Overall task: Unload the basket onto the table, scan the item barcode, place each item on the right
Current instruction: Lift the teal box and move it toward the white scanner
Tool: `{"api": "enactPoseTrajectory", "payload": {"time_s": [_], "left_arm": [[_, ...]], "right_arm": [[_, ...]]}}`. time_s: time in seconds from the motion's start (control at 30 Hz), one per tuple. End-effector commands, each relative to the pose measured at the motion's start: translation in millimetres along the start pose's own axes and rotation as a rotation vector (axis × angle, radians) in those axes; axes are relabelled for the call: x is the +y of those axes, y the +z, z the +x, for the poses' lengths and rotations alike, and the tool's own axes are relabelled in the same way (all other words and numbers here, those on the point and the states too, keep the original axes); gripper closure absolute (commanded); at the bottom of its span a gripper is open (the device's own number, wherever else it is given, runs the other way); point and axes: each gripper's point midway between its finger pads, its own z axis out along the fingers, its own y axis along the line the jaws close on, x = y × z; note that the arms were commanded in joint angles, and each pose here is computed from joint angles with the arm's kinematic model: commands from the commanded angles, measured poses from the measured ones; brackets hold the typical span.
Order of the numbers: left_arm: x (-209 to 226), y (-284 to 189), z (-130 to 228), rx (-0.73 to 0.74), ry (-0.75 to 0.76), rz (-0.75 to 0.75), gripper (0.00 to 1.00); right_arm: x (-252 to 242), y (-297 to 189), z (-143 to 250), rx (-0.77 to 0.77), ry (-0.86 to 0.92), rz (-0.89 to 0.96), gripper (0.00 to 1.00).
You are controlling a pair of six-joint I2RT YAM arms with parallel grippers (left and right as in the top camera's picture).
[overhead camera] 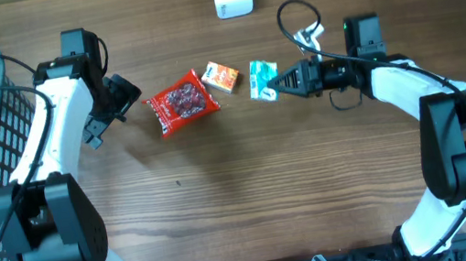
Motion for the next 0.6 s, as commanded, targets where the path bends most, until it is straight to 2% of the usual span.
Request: {"api": "enactPoseTrajectory", "payload": {"time_s": [0.0, 0.23, 0.4, 0.57], "left_arm": [[3.5, 4.7, 0.1, 0.006, -0.013, -0.016, 0.0], [3.5, 4.7, 0.1, 0.006, -0.013, -0.016, 0.0], [3.4, 4.7, 0.1, 0.006, -0.013, -0.016, 0.0], [3.5, 4.7, 0.1, 0.006, -0.013, -0.016, 0.0]], "right_arm": [[42.4, -5.6, 1.8, 0.104, 0.045, -0.215, 0.96], [74.0, -9.8, -23.6, 0.126, 0.086, -0.185, 0.96], [76.6, -34.7, -55.8, -0.026, 0.23, -0.152, 0.96], [71.8, -66.8, -55.3, -0.032, 0.207, -0.141, 0.96]]}}
